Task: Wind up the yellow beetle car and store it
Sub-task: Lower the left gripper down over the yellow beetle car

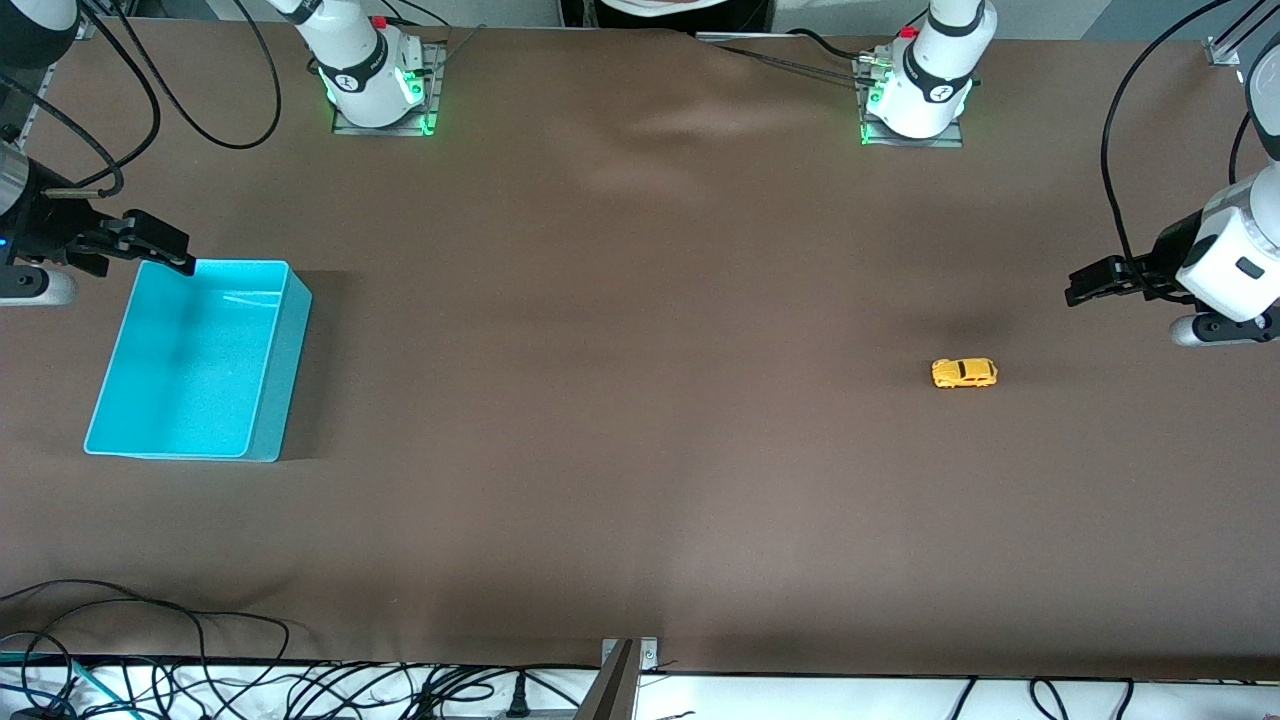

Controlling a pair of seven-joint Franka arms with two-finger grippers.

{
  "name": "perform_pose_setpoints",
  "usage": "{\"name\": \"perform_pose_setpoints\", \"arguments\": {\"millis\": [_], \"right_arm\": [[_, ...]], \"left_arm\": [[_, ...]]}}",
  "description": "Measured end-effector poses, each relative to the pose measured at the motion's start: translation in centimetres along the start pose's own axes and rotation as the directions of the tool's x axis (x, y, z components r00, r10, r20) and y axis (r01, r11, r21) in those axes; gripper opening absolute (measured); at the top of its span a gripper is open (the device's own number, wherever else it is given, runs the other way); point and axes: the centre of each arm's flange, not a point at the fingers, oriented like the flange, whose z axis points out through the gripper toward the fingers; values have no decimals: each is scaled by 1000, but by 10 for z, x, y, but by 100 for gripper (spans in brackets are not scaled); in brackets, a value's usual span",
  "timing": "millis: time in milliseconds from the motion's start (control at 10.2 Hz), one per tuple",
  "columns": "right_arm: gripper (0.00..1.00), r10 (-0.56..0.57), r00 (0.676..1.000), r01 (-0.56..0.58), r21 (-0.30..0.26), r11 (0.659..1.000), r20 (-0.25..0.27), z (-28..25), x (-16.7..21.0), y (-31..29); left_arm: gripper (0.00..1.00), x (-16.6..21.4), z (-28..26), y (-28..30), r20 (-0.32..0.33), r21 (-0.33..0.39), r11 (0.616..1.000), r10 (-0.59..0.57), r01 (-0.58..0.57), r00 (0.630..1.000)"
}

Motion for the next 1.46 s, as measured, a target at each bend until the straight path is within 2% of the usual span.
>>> {"name": "perform_pose_setpoints", "arguments": {"millis": [195, 293, 391, 488, 684, 781, 977, 1172, 1270, 1465], "right_arm": [[100, 1, 1000, -1, 0, 1000, 0, 0, 0, 0], [100, 1, 1000, -1, 0, 1000, 0, 0, 0, 0], [100, 1, 1000, -1, 0, 1000, 0, 0, 0, 1], [100, 1, 1000, -1, 0, 1000, 0, 0, 0, 1], [100, 1, 1000, -1, 0, 1000, 0, 0, 0, 1], [100, 1, 1000, -1, 0, 1000, 0, 0, 0, 1], [100, 1, 1000, -1, 0, 1000, 0, 0, 0, 1], [100, 2, 1000, -2, 0, 1000, 0, 0, 0, 1], [100, 2, 1000, -2, 0, 1000, 0, 0, 0, 1], [100, 2, 1000, -2, 0, 1000, 0, 0, 0, 1]], "left_arm": [[100, 5, 18, -25, 38, 2, 987, -161, 161, 986], [100, 10, 34, -32, 63, 12, 958, -286, 286, 956], [100, 19, 53, -33, 74, 28, 906, -422, 421, 903], [100, 29, 71, -31, 76, 42, 839, -544, 543, 836], [100, 43, 108, -30, 79, 78, 676, -737, 733, 672], [100, 48, 125, -31, 68, 87, 580, -814, 810, 576], [100, 54, 169, -28, 50, 124, 353, -936, 928, 349], [100, 66, 210, -27, 20, 97, 167, -986, 981, 166], [100, 66, 228, -27, 11, 81, 102, -995, 991, 102], [100, 58, 257, -25, 6, 58, 48, -999, 997, 48]]}}
